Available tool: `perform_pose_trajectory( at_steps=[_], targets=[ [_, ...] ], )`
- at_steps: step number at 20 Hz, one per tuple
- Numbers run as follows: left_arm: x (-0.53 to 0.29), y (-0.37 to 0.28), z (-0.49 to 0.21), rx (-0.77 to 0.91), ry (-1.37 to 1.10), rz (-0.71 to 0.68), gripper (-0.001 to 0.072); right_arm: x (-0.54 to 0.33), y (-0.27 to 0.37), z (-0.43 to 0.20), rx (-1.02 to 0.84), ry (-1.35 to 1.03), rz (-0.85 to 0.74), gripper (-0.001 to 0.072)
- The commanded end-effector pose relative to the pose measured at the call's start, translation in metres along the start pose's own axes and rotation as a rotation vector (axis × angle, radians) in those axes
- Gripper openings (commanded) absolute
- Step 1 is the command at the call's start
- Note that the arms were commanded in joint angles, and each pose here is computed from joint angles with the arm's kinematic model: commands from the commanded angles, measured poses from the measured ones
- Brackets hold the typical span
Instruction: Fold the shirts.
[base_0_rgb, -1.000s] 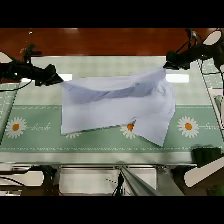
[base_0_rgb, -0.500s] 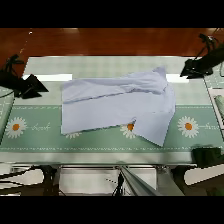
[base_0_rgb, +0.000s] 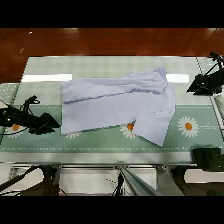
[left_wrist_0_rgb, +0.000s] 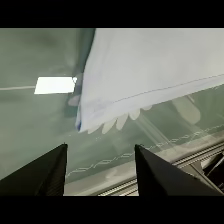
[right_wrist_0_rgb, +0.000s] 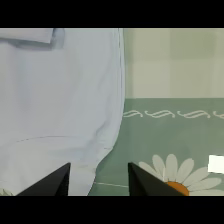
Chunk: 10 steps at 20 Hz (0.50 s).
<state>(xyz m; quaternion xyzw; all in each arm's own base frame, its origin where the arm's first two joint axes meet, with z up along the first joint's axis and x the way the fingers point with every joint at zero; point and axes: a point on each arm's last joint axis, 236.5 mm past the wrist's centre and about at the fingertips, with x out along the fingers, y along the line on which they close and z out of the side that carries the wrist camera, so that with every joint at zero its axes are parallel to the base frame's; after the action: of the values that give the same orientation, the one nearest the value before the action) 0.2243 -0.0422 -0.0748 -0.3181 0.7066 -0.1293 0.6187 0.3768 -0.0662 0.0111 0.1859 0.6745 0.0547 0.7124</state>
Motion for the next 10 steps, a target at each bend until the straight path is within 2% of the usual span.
perform_pose_trajectory(
  at_steps=[1, 10],
  targets=[
    [0.022, -0.003, -0.004, -0.035, -0.039, -0.067, 0.0507, 0.007, 0.001, -0.008, 0.006, 0.009, 0.024, 0.0427],
    [0.043, -0.007, 0.022, -0.043, -0.130, -0.056, 0.0507, 0.007, 0.003, -0.010, 0.004, 0.017, 0.031, 0.0427]
  ],
)
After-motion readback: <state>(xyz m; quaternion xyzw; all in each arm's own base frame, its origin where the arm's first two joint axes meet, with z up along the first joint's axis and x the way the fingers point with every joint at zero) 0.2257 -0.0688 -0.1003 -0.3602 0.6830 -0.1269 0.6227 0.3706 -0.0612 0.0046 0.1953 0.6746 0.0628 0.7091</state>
